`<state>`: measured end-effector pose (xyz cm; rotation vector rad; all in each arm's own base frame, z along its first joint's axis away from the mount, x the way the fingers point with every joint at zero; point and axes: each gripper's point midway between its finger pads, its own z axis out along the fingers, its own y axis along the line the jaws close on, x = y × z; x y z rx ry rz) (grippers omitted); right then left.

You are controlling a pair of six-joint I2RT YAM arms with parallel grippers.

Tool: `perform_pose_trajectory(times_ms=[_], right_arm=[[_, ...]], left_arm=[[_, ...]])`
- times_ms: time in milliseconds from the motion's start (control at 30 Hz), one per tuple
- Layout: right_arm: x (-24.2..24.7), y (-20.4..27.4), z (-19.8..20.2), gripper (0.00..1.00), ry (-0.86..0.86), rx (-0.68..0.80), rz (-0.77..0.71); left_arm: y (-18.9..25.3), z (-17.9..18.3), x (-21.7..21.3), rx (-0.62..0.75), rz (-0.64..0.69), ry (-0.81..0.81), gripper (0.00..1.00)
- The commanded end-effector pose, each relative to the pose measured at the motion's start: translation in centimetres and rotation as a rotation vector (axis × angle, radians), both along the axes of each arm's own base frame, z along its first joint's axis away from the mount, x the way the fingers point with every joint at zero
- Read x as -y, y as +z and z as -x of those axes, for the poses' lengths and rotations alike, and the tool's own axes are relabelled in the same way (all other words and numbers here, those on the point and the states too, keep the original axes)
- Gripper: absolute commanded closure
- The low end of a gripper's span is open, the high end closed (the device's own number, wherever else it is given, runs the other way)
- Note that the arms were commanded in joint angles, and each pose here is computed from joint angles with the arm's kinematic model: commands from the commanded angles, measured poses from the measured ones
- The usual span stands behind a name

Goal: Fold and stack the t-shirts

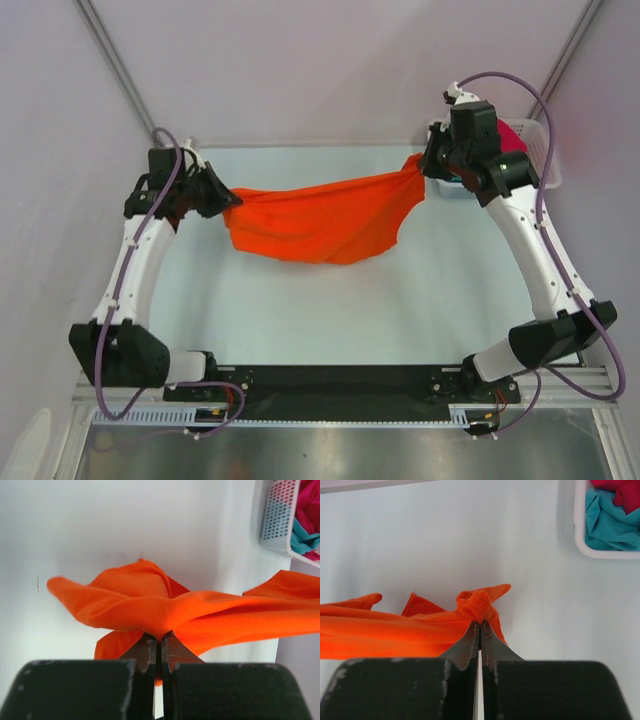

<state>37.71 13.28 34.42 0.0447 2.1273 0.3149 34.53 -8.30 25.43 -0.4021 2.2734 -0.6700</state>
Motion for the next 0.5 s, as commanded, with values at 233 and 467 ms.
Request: perform_pose_trajectory(times_ms=[233,467], right_arm=[[3.3,3.3,-10.2,1.00,-0.104,0.058,-0.032],[3.5,6.3,-10.1,1.00,-0.105,0.130,-0.069]], left_arm=[[3.6,-11.9,-4.2,0.043,-0.089,0.068,1.00],[8.5,-11.2,-5.7,0.185,-0.150,0.104,0.99]])
